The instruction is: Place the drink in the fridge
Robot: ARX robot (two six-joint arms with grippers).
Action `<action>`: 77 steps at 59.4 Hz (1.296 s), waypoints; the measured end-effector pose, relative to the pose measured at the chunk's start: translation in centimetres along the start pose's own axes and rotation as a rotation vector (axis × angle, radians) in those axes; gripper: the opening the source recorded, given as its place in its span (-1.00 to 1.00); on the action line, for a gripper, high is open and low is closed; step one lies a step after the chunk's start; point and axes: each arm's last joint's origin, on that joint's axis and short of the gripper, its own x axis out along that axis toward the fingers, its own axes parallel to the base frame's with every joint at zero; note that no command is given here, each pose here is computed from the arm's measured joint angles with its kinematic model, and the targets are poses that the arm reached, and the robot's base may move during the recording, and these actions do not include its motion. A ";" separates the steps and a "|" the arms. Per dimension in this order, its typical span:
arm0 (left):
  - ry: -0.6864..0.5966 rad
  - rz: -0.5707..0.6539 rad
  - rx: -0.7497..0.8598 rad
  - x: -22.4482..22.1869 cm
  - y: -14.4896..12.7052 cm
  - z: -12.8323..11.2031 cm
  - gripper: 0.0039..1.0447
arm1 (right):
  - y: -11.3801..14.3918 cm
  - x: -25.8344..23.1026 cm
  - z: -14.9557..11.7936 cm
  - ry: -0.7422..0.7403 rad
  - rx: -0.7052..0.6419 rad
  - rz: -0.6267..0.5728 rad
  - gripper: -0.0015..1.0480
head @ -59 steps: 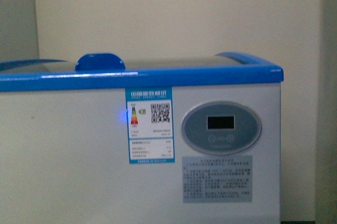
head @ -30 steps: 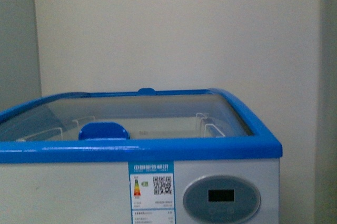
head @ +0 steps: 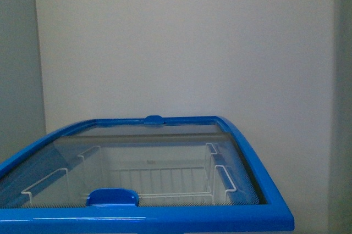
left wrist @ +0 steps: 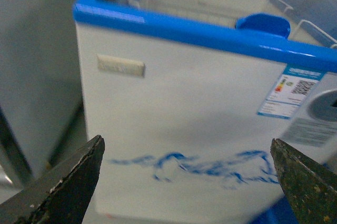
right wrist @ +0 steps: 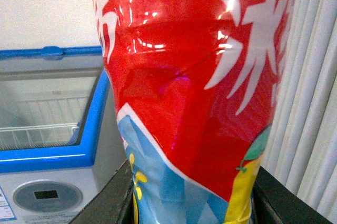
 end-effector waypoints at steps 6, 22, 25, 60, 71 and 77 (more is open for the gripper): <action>0.029 -0.017 -0.082 1.6 0.5 1.5 0.85 | 0.0 0.0 0.0 0.000 0.000 0.001 -0.25; -0.045 -0.163 0.403 9.7 0.8 8.1 0.85 | 0.0 0.0 0.0 0.000 0.000 0.001 -0.25; -0.051 -0.188 0.504 11.3 0.9 8.9 0.85 | 0.0 0.0 0.0 0.000 0.000 -0.001 -0.25; -0.226 -0.562 1.354 23.7 -3.4 12.1 0.85 | 0.0 0.0 0.0 0.000 0.000 0.000 -0.25; -0.150 -0.664 1.398 25.2 -4.6 11.9 0.85 | 0.0 0.0 0.0 0.000 0.000 0.000 -0.25; -0.123 -0.678 1.427 26.1 -4.8 12.0 0.85 | 0.0 0.0 0.0 0.000 0.000 0.000 -0.25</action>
